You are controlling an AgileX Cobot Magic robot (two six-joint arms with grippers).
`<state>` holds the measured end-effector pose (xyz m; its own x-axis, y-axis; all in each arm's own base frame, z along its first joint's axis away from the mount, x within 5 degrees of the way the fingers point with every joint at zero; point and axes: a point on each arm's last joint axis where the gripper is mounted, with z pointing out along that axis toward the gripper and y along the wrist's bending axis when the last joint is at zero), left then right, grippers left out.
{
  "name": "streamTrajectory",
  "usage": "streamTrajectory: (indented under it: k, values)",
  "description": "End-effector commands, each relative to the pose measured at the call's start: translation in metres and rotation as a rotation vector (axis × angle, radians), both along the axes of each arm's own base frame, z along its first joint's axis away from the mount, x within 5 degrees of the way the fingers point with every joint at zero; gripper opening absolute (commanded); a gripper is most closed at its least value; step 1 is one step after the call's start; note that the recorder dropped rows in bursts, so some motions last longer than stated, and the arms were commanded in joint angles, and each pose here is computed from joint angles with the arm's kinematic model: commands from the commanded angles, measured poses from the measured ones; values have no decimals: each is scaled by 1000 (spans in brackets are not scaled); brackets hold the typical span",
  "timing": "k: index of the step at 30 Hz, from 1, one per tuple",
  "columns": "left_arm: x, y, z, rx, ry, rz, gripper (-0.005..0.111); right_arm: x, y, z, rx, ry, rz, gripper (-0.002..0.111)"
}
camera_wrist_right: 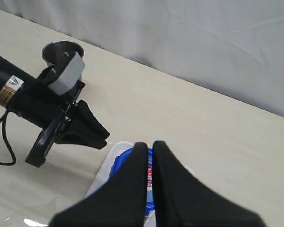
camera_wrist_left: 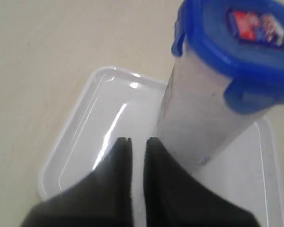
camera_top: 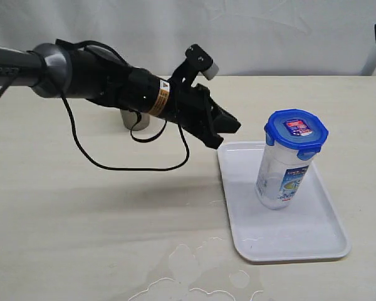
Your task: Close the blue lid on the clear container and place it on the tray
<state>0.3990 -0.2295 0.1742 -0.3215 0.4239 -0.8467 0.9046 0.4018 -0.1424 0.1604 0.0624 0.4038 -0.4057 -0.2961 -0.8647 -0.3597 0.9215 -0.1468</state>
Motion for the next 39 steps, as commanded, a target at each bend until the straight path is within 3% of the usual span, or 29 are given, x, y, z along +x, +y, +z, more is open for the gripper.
streamTrajectory:
  k: [1, 5, 9, 12, 16, 31, 39]
  values:
    - [-3, 5, 36, -56, -8, 41, 0, -8, -5, 3, 13, -16, -7, 4]
    - [-4, 21, 64, -101, -2, 110, 0, -21, -11, 3, 26, -66, -1, 4]
    - [-12, 67, 97, -100, -70, 260, 0, -46, -21, 4, 75, -183, 13, 4]
    - [-26, 109, 117, -76, -128, 457, 0, -66, -29, 3, 127, -315, 31, 4]
    - [-60, 145, 150, -96, -205, 546, 0, -96, -43, 8, 147, -467, 33, 4]
    - [-192, 176, 221, -199, -512, 705, 0, -181, -80, -14, 287, -870, 51, 4]
    - [-280, 193, 240, -313, -716, 773, 0, -181, -80, -21, 301, -897, 84, 4]
